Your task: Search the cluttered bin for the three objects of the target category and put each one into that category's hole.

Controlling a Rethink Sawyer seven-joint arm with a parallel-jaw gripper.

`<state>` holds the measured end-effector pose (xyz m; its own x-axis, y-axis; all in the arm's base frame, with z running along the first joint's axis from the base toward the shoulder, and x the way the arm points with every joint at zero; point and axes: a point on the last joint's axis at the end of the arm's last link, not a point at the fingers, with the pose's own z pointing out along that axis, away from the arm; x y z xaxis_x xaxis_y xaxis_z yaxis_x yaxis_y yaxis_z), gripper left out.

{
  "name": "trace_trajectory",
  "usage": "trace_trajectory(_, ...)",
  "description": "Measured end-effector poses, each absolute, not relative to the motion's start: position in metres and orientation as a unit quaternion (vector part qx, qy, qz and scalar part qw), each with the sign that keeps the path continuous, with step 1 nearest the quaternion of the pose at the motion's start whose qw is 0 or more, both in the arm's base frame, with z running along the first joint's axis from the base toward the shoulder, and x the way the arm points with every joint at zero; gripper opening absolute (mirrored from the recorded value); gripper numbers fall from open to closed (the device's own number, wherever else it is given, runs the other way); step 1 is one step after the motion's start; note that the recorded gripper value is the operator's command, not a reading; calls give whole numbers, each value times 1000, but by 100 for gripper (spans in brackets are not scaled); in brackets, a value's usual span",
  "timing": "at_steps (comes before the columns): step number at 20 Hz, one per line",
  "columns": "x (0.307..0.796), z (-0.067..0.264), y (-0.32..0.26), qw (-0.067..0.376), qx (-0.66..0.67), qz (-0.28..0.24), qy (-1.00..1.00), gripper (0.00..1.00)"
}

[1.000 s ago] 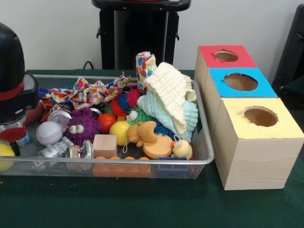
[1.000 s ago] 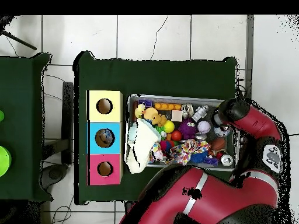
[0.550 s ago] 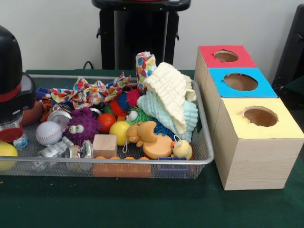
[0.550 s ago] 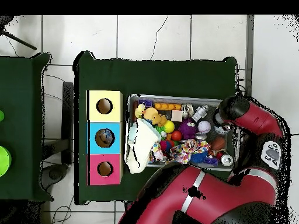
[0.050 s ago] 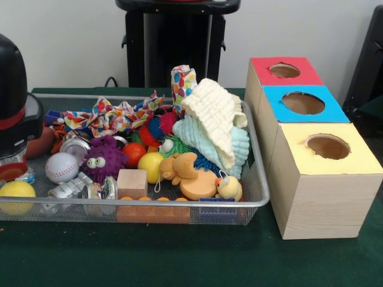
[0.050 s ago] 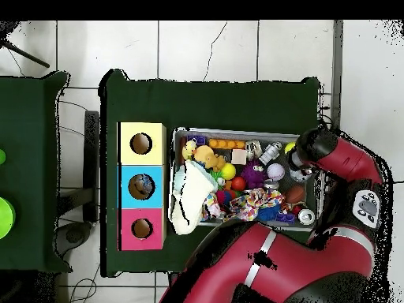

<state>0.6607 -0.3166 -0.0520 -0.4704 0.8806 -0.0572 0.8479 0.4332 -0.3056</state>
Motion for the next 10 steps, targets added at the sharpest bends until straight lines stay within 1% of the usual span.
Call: trace_trajectory(10,663,-51,-321,46,-511,151,-845,0)
